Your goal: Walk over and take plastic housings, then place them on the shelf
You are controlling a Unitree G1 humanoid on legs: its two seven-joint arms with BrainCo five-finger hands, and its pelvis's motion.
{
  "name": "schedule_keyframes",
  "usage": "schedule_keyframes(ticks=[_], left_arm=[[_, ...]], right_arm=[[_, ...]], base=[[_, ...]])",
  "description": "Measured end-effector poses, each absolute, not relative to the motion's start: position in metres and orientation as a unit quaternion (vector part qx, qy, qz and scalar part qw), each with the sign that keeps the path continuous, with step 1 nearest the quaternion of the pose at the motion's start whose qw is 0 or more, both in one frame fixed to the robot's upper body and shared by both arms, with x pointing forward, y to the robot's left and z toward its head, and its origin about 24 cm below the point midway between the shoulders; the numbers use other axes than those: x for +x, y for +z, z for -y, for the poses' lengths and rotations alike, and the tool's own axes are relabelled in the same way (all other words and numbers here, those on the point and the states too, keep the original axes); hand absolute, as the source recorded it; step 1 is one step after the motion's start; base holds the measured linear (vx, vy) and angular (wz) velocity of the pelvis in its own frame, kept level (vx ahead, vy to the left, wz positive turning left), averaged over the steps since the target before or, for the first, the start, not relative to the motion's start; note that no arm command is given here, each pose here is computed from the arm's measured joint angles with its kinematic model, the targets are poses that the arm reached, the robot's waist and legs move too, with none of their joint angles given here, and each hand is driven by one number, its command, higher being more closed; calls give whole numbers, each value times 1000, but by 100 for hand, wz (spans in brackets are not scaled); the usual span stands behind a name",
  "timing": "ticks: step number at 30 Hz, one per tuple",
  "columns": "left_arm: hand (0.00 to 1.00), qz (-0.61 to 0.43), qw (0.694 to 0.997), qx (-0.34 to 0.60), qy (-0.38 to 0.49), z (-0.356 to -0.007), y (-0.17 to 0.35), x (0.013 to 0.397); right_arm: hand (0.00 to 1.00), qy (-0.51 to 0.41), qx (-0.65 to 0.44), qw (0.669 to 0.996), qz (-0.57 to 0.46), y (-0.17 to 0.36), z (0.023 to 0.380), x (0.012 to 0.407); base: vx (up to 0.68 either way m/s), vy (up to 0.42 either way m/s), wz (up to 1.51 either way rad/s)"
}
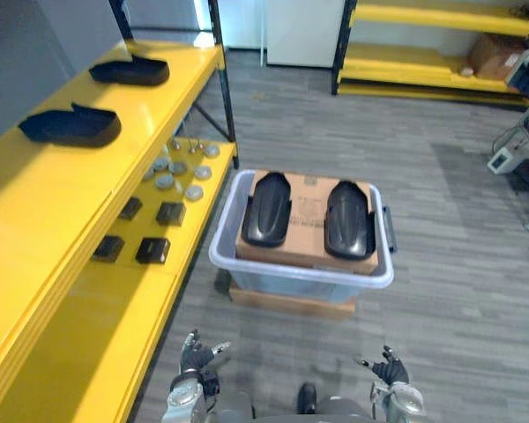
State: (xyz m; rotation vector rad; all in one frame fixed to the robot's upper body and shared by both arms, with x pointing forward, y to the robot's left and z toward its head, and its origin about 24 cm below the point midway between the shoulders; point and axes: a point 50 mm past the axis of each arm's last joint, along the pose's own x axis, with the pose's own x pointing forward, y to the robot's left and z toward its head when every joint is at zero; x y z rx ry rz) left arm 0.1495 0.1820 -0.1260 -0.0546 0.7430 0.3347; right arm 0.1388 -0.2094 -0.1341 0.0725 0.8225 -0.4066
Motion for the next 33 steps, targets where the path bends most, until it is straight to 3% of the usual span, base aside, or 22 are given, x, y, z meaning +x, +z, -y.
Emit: schedule_keyframes(ticks=[5, 12, 17, 25, 33], left_arm=[[0, -360, 919, -37, 156, -173, -126, 151], [0, -378, 911, -10, 162, -190, -131, 139], [0, -383, 908, 10, 168, -204, -131, 134], [0, -404, 902, 19, 147, -206, -136, 114], [0, -415, 900, 31, 129, -201, -138, 105]], right_arm=[[0, -228, 40, 893, -385, -130, 224, 137], [0, -251, 53, 880, -400, -135, 226, 122], [0, -314, 59, 872, -372, -126, 256, 121], [0, -404, -9, 901, -157, -34, 329, 161], [0, -412, -91, 906, -37, 27, 334, 203]], base=[[214, 104, -20], [115, 102, -15], [57, 35, -17], [55, 0, -12], [-16, 1, -6]])
